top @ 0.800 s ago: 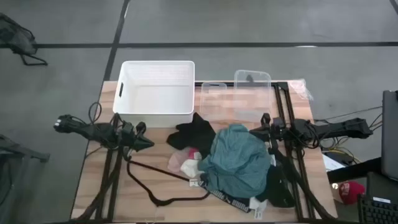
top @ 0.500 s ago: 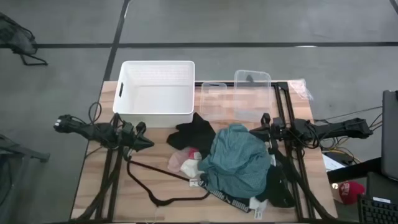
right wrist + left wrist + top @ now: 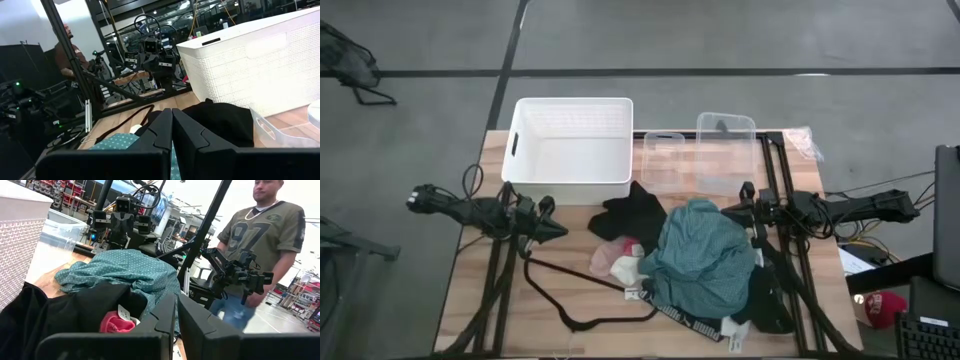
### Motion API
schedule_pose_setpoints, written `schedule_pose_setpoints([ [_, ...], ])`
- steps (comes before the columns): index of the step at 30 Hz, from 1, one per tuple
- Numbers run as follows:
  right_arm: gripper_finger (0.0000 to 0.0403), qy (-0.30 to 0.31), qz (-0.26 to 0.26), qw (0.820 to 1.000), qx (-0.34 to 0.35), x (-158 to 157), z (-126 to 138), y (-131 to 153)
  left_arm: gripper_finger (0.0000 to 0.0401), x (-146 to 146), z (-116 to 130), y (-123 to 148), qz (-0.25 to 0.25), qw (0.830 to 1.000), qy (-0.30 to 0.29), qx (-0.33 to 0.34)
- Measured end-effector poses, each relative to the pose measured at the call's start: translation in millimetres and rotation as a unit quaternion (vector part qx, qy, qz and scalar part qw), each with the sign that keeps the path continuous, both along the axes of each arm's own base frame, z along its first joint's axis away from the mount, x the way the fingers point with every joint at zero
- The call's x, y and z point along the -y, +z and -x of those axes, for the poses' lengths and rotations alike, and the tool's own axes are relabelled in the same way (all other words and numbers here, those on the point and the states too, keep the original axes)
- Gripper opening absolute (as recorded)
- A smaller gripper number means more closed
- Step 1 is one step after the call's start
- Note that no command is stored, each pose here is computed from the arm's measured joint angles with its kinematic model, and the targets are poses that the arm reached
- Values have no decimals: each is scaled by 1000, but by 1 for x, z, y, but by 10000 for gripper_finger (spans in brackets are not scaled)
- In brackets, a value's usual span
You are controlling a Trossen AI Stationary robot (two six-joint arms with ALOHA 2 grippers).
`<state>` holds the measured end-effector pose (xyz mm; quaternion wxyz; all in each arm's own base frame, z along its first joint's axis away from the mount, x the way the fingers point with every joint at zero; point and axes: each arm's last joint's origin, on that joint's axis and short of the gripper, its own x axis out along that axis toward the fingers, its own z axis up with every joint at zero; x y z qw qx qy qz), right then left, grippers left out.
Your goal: Pick & Place Cloths
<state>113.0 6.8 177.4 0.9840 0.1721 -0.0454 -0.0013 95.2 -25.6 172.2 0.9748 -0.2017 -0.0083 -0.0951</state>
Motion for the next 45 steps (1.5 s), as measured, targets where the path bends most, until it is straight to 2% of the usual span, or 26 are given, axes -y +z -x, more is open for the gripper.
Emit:
schedule_pose_setpoints([
  [32,8,1,-8,1000,15,0,0,3,25,0,0,0,0,1000,0,0],
  [35,8,10,-78,996,50,0,1,9,25,0,0,0,0,1000,0,0],
  [38,8,28,-165,982,90,0,3,17,25,0,0,0,0,1000,0,0],
  [41,8,36,-258,958,118,1,4,21,25,0,0,0,0,1000,0,0],
  [43,8,28,-330,934,132,3,5,23,25,0,0,0,0,1000,0,0],
  [45,8,25,-368,920,131,3,5,22,25,0,0,0,0,1000,0,0],
])
